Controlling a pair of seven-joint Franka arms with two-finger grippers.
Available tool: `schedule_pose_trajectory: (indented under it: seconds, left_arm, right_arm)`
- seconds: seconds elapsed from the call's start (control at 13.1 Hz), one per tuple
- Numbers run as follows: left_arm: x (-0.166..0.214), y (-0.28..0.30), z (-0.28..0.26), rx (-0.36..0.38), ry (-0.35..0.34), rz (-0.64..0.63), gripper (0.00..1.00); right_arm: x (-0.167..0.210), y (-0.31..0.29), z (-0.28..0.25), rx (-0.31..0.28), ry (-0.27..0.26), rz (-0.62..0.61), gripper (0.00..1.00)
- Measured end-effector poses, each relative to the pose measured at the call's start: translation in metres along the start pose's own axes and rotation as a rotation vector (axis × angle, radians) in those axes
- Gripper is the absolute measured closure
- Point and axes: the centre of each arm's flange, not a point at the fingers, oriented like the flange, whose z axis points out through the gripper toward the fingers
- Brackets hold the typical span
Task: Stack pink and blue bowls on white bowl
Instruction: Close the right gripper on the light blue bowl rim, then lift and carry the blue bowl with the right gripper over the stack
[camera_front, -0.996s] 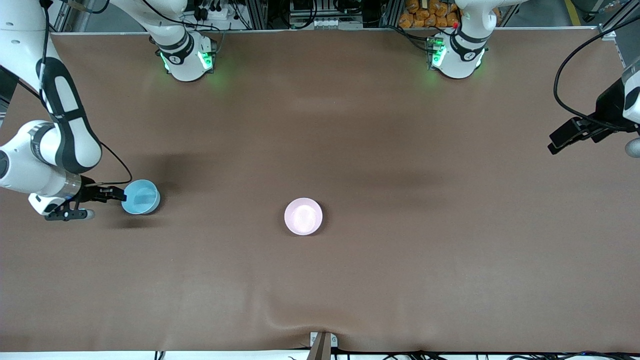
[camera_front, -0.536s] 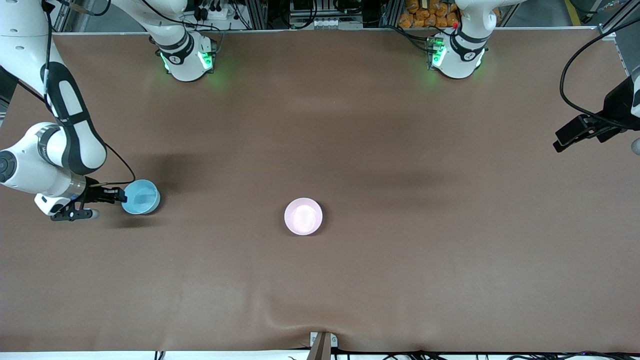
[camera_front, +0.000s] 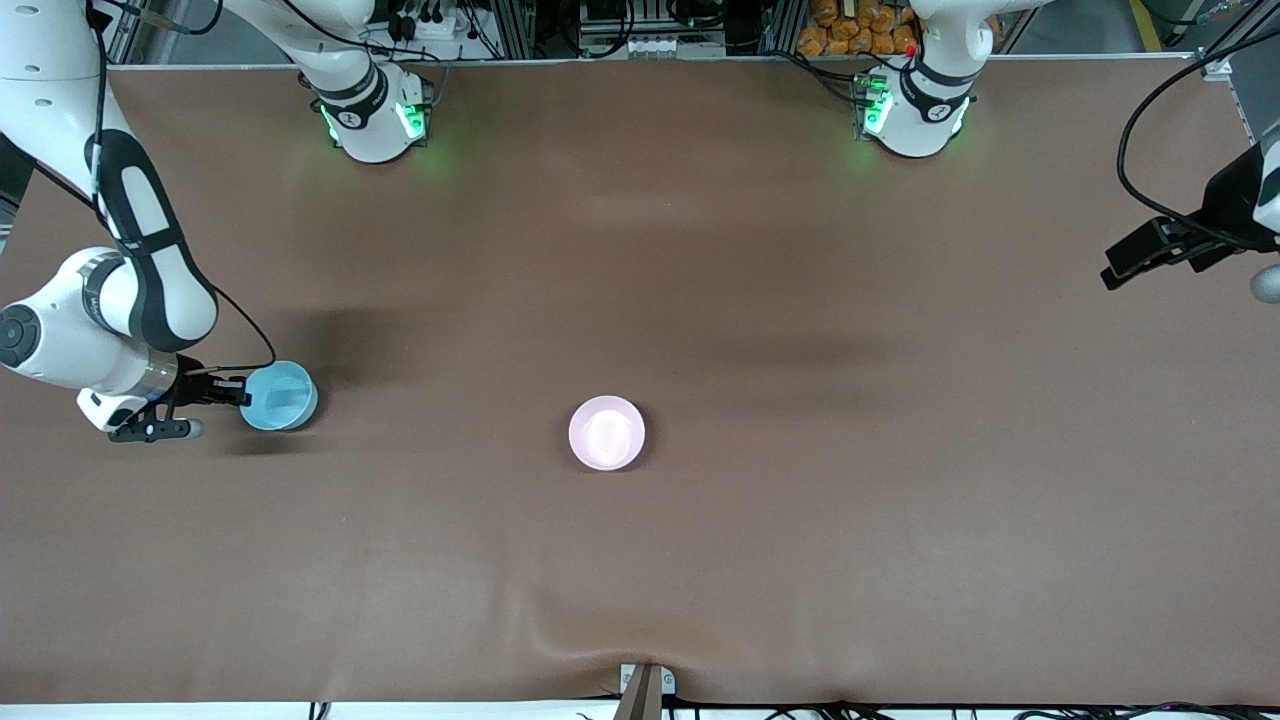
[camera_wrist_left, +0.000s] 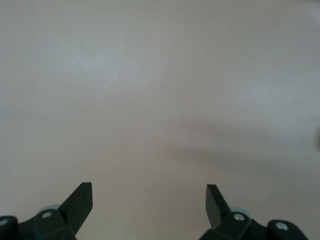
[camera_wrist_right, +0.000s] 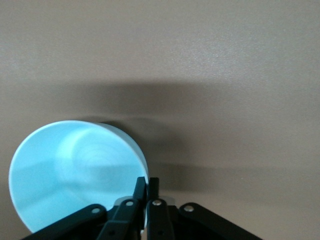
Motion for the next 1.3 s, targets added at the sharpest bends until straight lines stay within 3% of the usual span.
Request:
schedule_pose_trajectory:
  seconds: [0.23, 0.61, 0.84, 1.3]
  left_arm:
    - [-0.005, 0.009, 0.002, -0.028, -0.029, 0.058, 0.00]
    - [-0.007, 0.013, 0.007, -0.028, -0.046, 0.071, 0.00]
    - [-0.007, 0.012, 0.008, -0.027, -0.048, 0.070, 0.00]
    - [-0.006, 0.009, 0.011, -0.026, -0.054, 0.065, 0.00]
  right_arm:
    - [0.005, -0.015, -0.005, 0.026, -0.016, -0.014, 0.98]
    - [0.030, -0.067, -0.059, 0.154, -0.098, 0.064, 0.98]
    - [0.057, -0.162, -0.099, 0.141, -0.111, 0.166, 0.98]
    - [0.073, -0.367, -0.136, 0.139, -0.070, 0.354, 0.98]
